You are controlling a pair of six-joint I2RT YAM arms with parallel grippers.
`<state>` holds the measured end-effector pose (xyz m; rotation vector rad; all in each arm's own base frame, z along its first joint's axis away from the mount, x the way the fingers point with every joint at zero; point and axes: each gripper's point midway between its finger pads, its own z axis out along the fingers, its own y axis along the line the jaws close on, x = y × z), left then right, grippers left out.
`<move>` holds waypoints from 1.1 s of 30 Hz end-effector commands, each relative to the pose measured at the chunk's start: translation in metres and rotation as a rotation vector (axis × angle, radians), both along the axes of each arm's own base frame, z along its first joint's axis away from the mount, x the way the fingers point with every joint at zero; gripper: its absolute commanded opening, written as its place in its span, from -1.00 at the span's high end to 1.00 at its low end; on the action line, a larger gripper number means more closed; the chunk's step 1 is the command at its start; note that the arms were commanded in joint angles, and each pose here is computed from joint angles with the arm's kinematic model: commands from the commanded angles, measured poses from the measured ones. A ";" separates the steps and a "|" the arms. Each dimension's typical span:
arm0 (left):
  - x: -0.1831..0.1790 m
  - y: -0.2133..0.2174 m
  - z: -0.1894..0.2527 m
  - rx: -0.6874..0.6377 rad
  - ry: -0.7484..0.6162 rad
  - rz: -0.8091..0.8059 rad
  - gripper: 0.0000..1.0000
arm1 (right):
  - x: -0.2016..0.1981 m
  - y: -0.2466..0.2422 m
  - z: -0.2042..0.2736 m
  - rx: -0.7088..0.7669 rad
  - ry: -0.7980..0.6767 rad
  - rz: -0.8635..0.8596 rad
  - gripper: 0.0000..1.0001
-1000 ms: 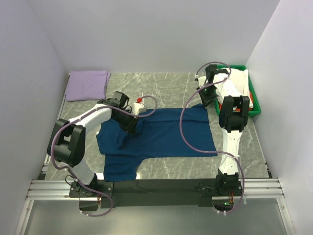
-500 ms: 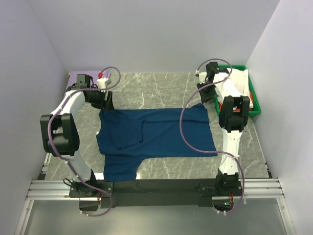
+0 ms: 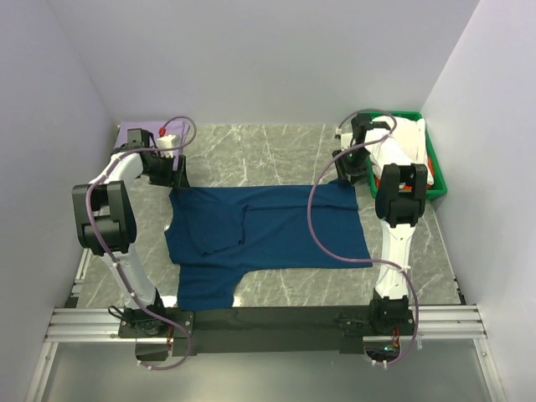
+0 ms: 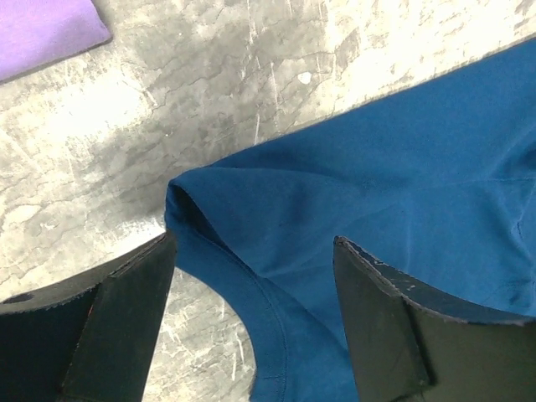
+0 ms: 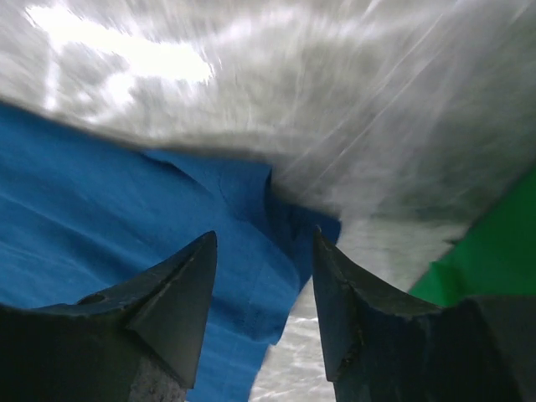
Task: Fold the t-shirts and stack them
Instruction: Fold the tshirt
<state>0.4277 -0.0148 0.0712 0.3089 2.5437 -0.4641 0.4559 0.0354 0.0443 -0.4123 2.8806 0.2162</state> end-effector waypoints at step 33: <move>0.018 0.007 -0.002 -0.029 -0.056 0.086 -0.33 | -0.017 -0.003 0.012 0.056 0.041 -0.061 1.00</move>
